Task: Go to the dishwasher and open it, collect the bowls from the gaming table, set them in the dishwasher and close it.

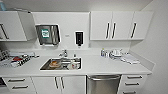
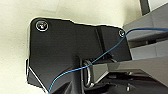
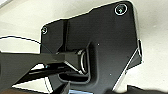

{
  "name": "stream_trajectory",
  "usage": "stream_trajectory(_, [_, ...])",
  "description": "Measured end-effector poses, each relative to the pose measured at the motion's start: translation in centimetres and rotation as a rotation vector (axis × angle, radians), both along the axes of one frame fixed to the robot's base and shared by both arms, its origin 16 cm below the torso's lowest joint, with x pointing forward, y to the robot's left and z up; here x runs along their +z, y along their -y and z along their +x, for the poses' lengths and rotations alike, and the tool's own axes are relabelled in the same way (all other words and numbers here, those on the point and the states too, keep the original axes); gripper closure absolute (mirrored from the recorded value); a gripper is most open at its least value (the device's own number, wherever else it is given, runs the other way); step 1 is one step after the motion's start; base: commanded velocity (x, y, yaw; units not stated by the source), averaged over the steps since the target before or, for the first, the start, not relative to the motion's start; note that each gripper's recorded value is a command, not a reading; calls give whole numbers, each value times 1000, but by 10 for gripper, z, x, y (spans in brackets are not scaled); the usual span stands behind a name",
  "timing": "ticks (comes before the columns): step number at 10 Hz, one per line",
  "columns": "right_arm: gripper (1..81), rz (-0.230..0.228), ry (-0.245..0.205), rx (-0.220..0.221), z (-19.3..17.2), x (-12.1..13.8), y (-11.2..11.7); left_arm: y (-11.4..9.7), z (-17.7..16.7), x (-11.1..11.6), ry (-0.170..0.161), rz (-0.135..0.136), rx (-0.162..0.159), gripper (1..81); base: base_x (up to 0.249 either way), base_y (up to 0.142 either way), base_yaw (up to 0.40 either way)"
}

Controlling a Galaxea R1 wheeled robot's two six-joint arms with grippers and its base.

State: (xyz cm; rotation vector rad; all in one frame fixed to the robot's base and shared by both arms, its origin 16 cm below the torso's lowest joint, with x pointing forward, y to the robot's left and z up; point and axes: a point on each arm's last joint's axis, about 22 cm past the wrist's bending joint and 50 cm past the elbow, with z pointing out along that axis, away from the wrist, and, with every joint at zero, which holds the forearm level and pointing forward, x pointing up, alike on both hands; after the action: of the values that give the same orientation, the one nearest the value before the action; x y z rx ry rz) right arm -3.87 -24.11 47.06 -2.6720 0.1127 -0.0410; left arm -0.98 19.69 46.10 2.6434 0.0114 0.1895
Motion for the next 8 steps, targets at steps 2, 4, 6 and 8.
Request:
stream_trajectory(2, [10,-18,-1,-3,-6,-4,5,1,-3,0,0,-1,1,10,83,0,0])
stream_trajectory(4, [10,-13,-13,-1,-14,-4,1,2,-5,0,-5,-2,0,10,89,0,0])
stream_trajectory(6, [10,-16,9,-5,-3,-5,3,3,4,1,15,-4,4,10,93,0,0])
stream_trajectory(8, [10,-15,1,-3,-7,-5,2,2,-2,0,5,-3,3,10,105,0,0])
